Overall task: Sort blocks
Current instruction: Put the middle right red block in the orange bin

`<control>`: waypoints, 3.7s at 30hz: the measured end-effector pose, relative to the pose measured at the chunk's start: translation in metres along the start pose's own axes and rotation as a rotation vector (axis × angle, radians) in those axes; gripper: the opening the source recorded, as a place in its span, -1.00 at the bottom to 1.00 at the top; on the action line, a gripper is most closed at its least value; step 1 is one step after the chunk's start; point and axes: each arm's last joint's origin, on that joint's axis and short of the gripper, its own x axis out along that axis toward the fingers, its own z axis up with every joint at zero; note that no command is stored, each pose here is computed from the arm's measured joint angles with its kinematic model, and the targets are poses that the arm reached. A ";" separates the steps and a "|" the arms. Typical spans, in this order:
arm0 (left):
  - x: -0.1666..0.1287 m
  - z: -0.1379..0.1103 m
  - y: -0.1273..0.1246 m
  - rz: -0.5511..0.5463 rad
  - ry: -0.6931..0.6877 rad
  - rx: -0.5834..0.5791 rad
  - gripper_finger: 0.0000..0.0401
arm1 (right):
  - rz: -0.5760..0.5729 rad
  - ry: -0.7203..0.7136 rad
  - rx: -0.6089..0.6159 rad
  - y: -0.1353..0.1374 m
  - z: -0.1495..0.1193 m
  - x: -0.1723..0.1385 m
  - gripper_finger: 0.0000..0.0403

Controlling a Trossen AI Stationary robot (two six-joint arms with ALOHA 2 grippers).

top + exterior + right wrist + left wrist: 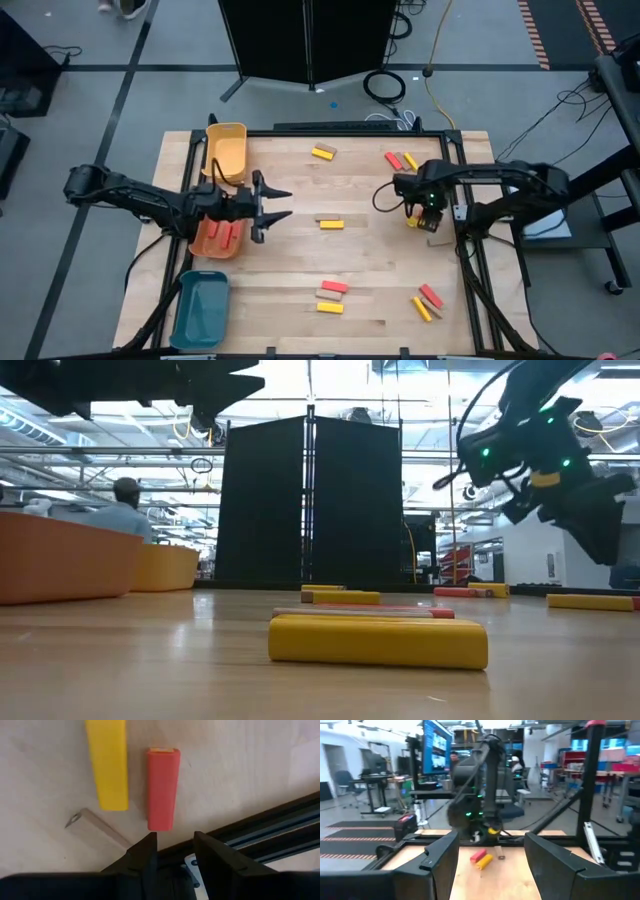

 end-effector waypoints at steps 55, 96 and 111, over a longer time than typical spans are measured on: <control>0.000 -0.004 -0.001 -0.048 0.044 0.081 0.10 | 0.012 0.010 0.015 0.006 0.050 0.020 -0.56; 0.053 -0.026 -0.007 -0.029 0.051 -0.069 0.10 | 0.505 -1.580 -0.530 0.134 0.080 -0.156 -0.53; 0.053 -0.033 -0.004 -0.067 0.127 -0.035 0.10 | 0.372 -1.404 -0.452 0.132 0.081 -0.136 -0.53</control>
